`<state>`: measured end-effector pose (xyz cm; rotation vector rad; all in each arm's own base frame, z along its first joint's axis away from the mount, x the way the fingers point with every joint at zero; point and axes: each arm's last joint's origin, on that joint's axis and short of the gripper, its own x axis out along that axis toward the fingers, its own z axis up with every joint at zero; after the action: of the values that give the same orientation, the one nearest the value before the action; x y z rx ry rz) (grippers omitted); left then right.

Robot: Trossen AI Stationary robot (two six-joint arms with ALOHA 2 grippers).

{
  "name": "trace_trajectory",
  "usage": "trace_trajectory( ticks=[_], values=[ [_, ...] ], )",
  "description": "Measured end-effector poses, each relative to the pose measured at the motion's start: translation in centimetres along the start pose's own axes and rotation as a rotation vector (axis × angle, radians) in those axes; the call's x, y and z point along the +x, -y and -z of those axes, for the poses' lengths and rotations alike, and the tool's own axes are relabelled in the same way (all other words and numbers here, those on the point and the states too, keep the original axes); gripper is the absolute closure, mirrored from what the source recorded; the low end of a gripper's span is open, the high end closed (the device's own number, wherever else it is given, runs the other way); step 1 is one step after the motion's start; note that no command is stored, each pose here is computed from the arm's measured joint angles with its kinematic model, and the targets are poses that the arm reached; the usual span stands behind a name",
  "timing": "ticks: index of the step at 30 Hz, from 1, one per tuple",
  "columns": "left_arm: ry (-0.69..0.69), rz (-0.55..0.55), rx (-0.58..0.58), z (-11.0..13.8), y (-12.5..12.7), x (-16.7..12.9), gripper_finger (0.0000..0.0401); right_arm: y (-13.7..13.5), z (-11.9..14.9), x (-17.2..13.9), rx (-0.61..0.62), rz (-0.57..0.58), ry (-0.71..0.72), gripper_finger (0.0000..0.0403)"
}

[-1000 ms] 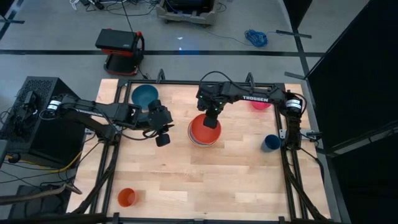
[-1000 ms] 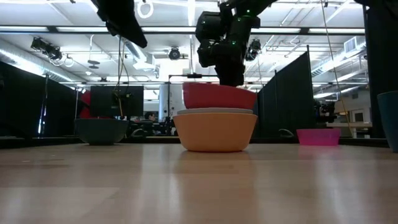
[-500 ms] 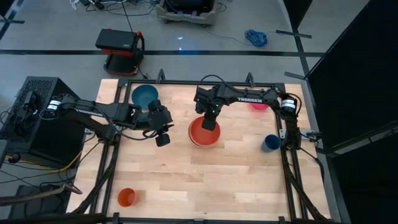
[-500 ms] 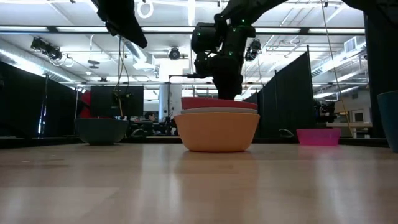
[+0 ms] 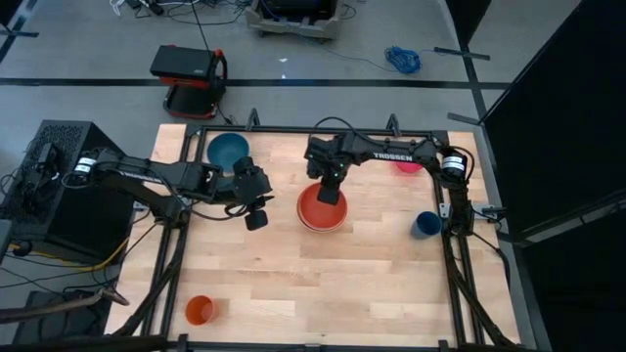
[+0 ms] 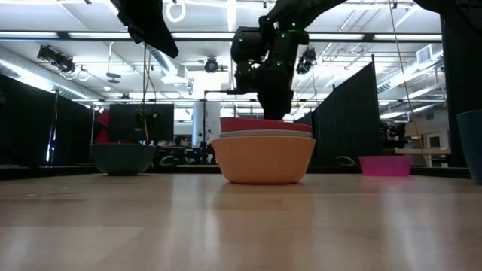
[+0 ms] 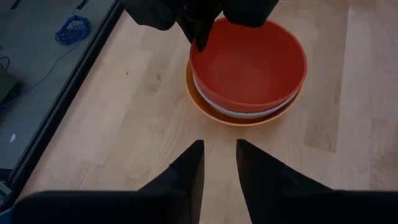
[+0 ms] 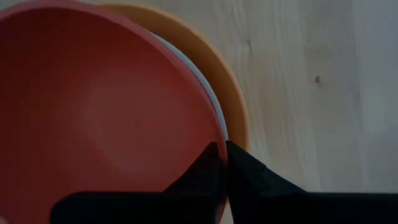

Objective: Nest bowls inside each other
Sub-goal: Stack the orange bowl on the white bowl

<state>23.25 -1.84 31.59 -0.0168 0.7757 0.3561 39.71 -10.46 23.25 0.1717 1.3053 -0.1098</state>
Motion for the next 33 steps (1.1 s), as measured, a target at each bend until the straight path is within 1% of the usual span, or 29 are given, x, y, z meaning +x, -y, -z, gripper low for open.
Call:
trace_trajectory(
  ticks=[7,11,12,26,33],
  values=[
    [0.000,0.000,0.000,0.0,0.0,0.0,0.0319,-0.4,-0.8,-1.8,-0.008,-0.001,0.030,0.0342],
    [0.000,0.000,0.000,0.0,0.0,0.0,0.0314,-1.0,-0.9,-2.2,-0.021,-0.004,0.027,0.0308],
    [-0.001,0.000,-0.001,0.0,0.0,0.0,0.0314,-1.0,-0.9,-2.2,-0.021,-0.004,0.025,0.0307],
    [-0.009,-0.002,-0.009,0.1,0.0,0.0,0.0315,-1.1,-0.9,-2.2,-0.018,0.003,0.019,0.0313],
    [-0.008,-0.002,-0.010,0.1,0.0,0.0,0.0310,-0.9,-0.9,-2.2,-0.012,0.007,0.020,0.0356]
  ],
)
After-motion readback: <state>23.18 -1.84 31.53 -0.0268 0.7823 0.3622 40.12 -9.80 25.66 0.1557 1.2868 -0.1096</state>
